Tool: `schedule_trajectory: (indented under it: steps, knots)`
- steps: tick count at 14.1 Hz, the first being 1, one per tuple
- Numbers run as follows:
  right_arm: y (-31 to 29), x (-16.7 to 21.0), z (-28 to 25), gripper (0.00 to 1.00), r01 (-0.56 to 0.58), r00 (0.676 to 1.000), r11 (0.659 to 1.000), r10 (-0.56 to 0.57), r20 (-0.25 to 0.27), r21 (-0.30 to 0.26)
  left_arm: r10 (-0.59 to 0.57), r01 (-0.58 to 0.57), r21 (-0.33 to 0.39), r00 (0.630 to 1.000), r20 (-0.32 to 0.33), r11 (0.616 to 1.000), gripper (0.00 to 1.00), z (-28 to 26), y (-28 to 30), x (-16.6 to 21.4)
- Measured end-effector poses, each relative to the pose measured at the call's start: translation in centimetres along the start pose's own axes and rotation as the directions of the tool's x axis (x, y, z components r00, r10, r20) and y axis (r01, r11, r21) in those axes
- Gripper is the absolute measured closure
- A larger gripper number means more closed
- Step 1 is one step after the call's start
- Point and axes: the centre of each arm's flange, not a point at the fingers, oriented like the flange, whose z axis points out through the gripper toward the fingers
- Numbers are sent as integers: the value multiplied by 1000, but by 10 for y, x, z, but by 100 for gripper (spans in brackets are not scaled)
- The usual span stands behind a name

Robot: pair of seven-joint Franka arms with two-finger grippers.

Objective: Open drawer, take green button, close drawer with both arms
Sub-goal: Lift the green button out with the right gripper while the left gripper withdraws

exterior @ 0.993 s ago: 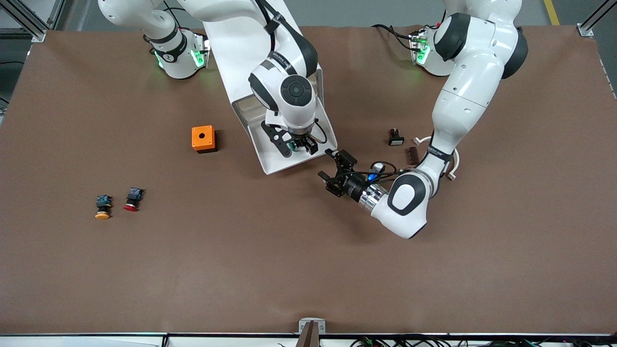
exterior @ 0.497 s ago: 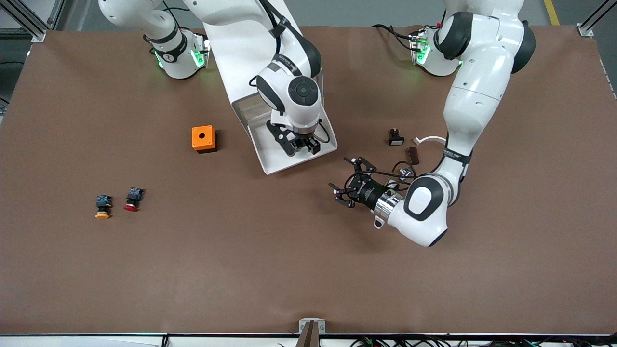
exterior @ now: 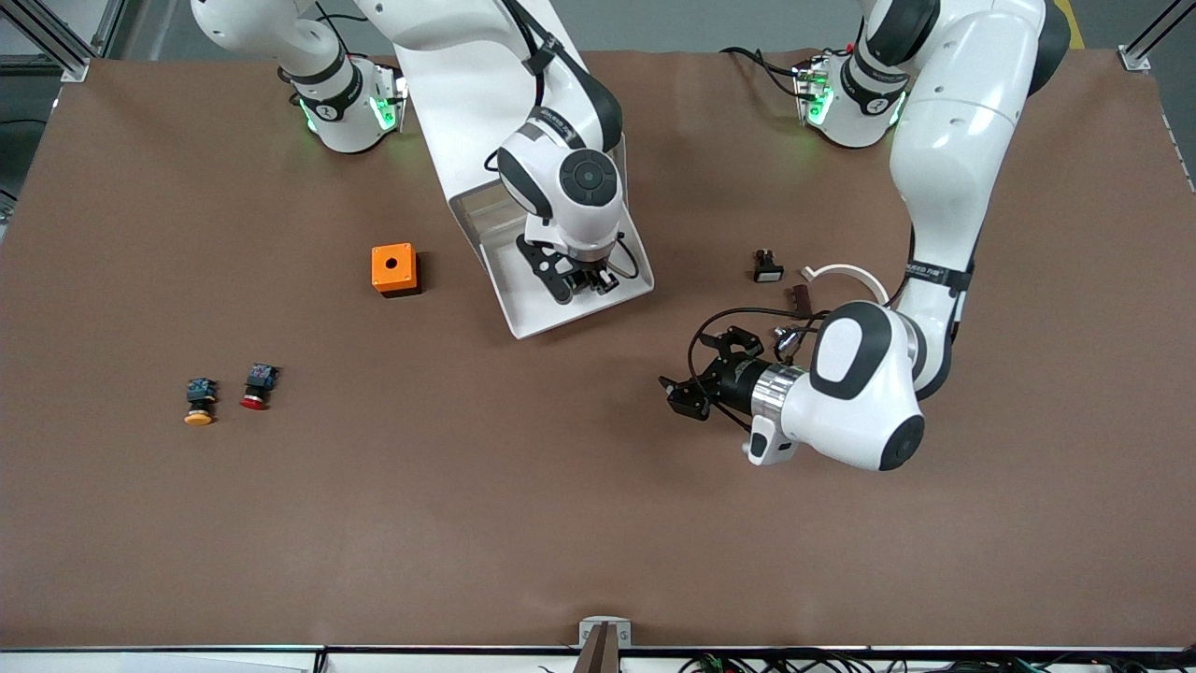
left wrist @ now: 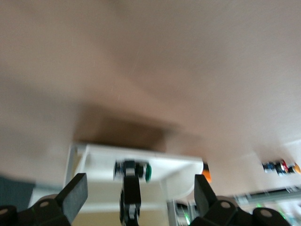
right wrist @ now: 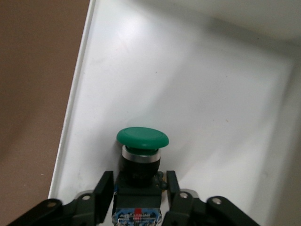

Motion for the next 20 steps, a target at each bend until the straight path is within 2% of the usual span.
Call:
schedule_trajectory:
  steps: [3, 5, 7, 9, 11, 14, 17, 20]
  knots:
    - [-2, 1, -3, 57, -2, 1000, 1000, 2, 1, 6, 123, -113, 56, 966, -229, 992, 0, 6, 21, -35]
    - [-7, 13, -18, 57, 7, 1000, 1000, -7, 0, -6, 174, -156, 82, 934, -311, 984, 0, 17, 30, -46]
    - [-10, 41, -50, 57, 63, 998, 997, -63, 8, -52, 215, -183, 120, 901, -377, 976, 0, 24, 34, -49]
    - [-4, 85, -92, 57, 184, 983, 979, -182, 38, -86, 256, -200, 168, 856, -449, 965, 0, 35, 38, -56]
    - [12, 134, -131, 57, 352, 935, 930, -345, 85, -102, 236, -173, 171, 840, -489, 970, 0, 51, 40, -61]
    - [38, 211, -182, 57, 476, 876, 878, -468, 120, -54, 190, -103, 187, 822, -537, 977, 0, 79, 38, -67]
    - [67, 289, -212, 57, 579, 808, 815, -575, 129, 0, 159, -51, 201, 809, -566, 978, 0, 110, 36, -79]
    - [103, 386, -216, 57, 670, 734, 742, -668, 120, 32, 173, -55, 222, 808, -562, 974, 0, 140, 34, -92]
